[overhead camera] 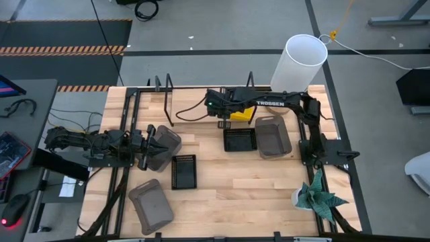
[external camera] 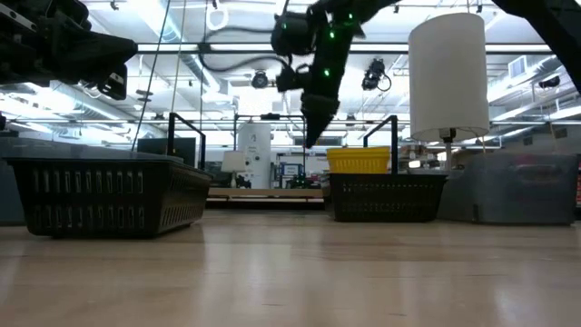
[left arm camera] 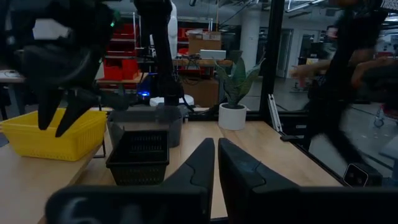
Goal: Stack baskets on shelf by color
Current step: Put the stacked yellow bins on the shelf, then stack the left black bin on top of the black bin
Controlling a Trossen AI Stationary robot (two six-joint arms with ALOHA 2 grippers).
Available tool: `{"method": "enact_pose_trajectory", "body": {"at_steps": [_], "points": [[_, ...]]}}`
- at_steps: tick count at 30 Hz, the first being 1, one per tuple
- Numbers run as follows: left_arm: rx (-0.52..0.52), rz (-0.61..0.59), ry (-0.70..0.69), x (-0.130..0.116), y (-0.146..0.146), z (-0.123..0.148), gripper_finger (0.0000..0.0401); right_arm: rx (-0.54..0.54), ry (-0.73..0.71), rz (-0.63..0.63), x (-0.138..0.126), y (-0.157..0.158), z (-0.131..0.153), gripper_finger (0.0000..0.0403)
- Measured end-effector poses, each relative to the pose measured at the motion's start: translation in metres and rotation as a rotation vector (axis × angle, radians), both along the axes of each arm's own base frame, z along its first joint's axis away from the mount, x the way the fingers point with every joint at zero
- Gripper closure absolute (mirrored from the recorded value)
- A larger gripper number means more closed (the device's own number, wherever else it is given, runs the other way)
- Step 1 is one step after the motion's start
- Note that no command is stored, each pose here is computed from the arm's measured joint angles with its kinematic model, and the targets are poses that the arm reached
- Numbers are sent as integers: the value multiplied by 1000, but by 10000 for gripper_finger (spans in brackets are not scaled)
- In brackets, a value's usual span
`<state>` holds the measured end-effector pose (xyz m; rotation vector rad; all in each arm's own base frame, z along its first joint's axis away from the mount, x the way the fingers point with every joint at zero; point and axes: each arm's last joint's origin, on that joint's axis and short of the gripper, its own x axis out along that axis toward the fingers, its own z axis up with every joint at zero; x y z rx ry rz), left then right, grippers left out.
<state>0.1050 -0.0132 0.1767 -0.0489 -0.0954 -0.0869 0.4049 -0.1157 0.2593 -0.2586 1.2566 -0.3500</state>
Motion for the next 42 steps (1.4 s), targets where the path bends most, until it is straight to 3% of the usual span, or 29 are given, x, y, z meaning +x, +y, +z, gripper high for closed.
{"method": "enact_pose_trajectory", "body": {"at_steps": [6,14,24,35,42], "points": [[0,0,0,0,0,0,365,2,-63,23,7,12,21,289],[0,0,0,0,0,0,374,159,-214,88,24,59,28,289],[0,0,0,0,0,0,368,254,-416,279,42,153,34,289],[0,0,0,0,0,0,374,400,-665,440,36,266,31,289],[0,0,0,0,0,0,371,361,-726,427,25,299,40,297]]}}
